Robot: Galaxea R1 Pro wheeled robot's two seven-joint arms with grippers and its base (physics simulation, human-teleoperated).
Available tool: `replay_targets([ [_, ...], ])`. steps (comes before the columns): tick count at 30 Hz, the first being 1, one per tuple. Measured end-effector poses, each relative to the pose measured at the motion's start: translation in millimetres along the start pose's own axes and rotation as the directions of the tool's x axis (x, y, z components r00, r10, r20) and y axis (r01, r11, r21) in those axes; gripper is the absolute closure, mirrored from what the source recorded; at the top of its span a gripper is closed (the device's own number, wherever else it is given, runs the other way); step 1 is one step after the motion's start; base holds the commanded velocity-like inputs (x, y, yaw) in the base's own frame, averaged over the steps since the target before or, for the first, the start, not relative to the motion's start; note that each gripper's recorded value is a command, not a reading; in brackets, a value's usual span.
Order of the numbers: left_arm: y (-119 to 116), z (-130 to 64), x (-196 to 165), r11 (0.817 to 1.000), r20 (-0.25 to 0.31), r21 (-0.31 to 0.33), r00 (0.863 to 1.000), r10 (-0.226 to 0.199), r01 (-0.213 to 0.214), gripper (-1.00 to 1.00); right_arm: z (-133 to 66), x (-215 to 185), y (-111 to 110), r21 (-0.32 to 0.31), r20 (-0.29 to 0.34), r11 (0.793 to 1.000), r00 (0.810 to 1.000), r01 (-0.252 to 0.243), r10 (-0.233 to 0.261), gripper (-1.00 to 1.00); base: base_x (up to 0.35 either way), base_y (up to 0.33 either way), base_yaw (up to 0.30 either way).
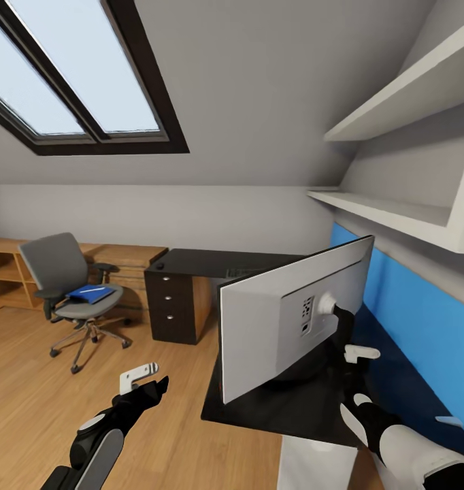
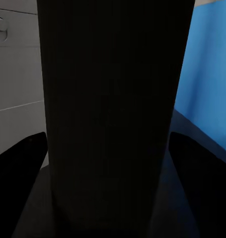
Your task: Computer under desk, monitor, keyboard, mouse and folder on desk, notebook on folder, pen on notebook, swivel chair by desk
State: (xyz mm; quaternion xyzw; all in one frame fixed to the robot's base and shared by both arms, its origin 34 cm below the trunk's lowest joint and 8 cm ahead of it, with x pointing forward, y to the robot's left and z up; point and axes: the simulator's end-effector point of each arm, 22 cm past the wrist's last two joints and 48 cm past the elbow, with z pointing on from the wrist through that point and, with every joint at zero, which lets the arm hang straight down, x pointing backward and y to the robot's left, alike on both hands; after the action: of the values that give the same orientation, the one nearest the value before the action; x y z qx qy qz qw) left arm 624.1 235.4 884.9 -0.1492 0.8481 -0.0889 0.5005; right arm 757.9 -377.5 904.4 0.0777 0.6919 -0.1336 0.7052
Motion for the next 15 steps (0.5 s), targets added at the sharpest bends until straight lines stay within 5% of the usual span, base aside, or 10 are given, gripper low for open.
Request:
replay_targets([
  [15,0.7,0.4,0.9,1.000,-0.001,-0.002,1.000,0.001,-0.001,-1.00,0.0,-0.3,0.4,-0.001,0.001,1.000,1.000,0.000,0.000,1.00,0.177,-0.102,0.000],
])
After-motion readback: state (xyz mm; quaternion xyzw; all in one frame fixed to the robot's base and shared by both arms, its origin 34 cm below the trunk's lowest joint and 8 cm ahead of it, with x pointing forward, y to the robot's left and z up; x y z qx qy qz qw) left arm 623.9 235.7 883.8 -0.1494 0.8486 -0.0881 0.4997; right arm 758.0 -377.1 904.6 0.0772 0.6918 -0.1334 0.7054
